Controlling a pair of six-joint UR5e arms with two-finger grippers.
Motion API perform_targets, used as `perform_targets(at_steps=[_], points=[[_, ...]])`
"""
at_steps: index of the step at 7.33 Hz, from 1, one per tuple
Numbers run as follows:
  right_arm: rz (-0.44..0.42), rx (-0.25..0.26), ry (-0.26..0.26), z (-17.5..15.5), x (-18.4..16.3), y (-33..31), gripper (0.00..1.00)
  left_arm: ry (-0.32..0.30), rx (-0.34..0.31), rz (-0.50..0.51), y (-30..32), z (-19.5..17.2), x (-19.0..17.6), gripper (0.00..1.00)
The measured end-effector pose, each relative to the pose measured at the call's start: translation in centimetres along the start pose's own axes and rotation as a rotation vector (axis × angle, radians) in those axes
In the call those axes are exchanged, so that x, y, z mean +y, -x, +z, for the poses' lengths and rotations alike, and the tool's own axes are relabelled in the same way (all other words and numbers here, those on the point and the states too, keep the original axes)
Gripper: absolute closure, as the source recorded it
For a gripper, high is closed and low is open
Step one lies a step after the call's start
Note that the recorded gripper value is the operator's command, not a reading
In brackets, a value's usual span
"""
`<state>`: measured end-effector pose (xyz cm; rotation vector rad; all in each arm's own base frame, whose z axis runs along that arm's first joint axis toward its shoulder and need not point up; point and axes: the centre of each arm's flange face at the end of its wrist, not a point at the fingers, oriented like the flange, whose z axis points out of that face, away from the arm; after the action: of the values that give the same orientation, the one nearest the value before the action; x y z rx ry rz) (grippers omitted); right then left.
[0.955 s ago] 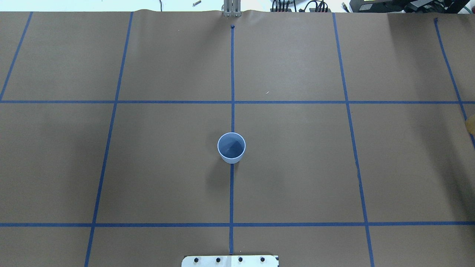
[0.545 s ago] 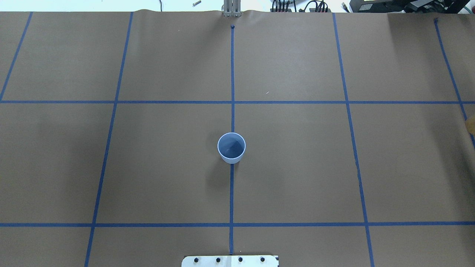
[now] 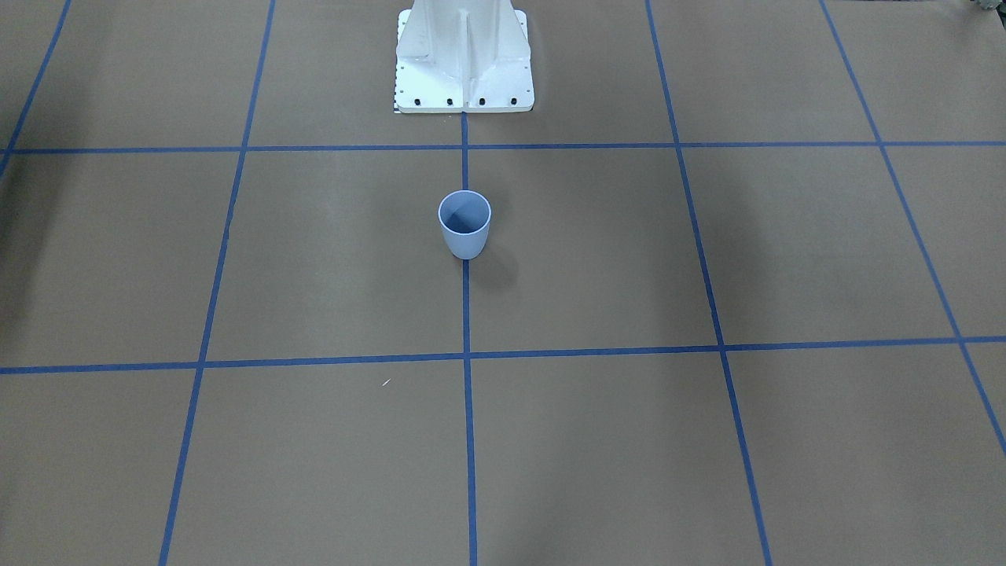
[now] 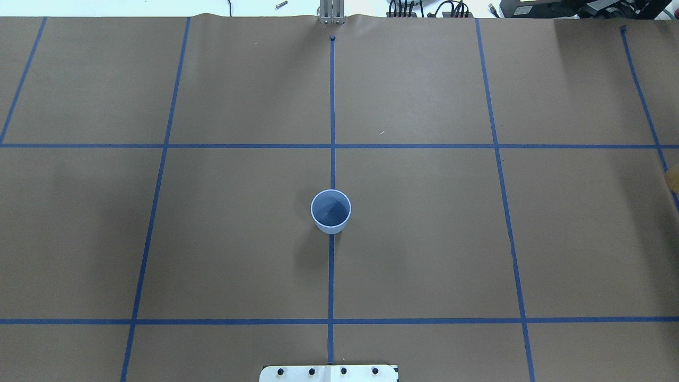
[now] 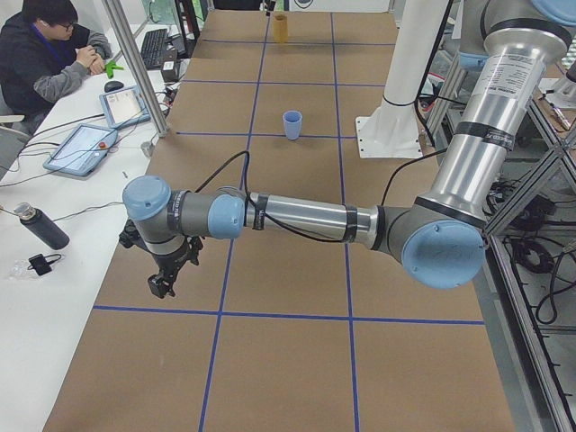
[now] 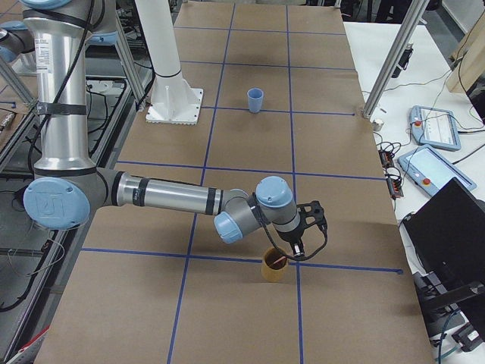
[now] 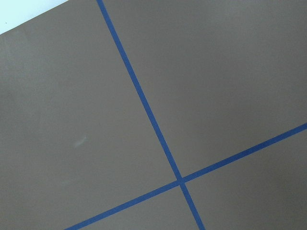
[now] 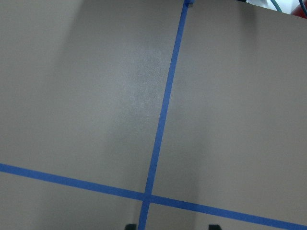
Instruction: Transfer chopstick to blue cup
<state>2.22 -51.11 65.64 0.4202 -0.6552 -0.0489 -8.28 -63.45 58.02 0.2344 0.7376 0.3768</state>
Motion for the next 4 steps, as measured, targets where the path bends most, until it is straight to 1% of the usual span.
perform_targets(at_steps=[2, 4], points=[[0.006, -0.008, -0.008, -0.8, 0.4, -0.6, 1.00, -0.002, 0.000, -0.001, -0.1, -0.1, -0.1, 0.02], [0.030, -0.029, -0.029, -2.7, 1.2, -1.8, 1.00, -0.004, -0.001, -0.002, -0.2, -0.2, -0.2, 0.02]])
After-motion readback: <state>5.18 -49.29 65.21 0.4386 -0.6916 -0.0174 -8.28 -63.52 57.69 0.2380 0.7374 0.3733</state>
